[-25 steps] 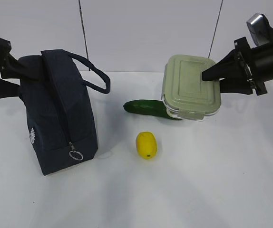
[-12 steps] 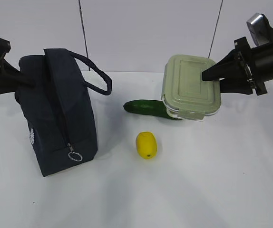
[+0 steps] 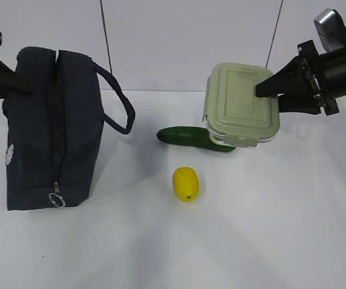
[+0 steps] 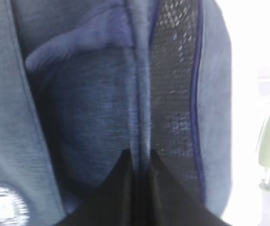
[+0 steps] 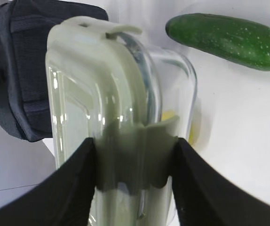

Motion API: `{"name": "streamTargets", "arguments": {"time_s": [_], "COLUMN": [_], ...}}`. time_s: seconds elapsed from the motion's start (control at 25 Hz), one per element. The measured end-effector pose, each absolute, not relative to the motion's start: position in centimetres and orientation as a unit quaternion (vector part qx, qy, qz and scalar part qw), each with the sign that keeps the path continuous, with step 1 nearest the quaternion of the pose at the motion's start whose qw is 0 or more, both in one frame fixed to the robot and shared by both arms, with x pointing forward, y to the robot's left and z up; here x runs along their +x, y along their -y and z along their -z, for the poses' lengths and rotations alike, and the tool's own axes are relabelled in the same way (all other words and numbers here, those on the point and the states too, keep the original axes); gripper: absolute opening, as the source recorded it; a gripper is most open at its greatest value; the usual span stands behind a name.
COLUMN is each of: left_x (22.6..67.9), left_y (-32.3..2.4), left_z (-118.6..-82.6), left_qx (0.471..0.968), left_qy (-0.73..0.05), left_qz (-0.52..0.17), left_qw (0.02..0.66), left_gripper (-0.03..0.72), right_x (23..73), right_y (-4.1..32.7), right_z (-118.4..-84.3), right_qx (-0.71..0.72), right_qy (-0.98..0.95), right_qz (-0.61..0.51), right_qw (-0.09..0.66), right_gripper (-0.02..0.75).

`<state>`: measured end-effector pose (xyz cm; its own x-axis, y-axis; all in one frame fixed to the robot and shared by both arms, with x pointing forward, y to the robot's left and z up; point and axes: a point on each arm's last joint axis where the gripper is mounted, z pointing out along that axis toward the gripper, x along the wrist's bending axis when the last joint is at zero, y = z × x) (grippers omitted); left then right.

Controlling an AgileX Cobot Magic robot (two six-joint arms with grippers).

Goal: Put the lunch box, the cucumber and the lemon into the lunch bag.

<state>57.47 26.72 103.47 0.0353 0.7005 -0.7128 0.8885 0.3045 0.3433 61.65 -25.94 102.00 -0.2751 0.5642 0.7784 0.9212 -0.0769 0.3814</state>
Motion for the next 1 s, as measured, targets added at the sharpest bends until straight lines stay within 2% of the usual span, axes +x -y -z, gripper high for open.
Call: {"name": "streamTargets", "arguments": {"time_s": [0.2,0.56,0.76,1.0], "left_x": [56.9,55.6,55.3,55.5], "left_y": [-26.4,-22.9,-21.4,-21.2], "left_z": [-103.9,-103.8,-103.7,-103.7], "left_qx": [0.601,0.649,0.655,0.650], "left_qy": [-0.684,-0.664,-0.660,-0.664], "left_qz": [0.112,0.128,0.132,0.122], "left_qw": [0.399,0.348,0.344,0.350], "left_gripper": [0.008,0.008,0.008,0.008], "right_x": [61.3,60.8,60.8,60.5], "right_y": [23.8,21.4,21.0,19.8], "right_z": [-102.3,-102.4,-102.7,-103.7], "right_qx": [-0.550,-0.528,-0.527,-0.515], "right_qy": [0.667,0.681,0.672,0.666], "right_qz": [0.459,0.456,0.468,0.486], "right_qw": [0.204,0.221,0.228,0.236], "right_gripper": [0.372,0.372,0.372,0.372]}}
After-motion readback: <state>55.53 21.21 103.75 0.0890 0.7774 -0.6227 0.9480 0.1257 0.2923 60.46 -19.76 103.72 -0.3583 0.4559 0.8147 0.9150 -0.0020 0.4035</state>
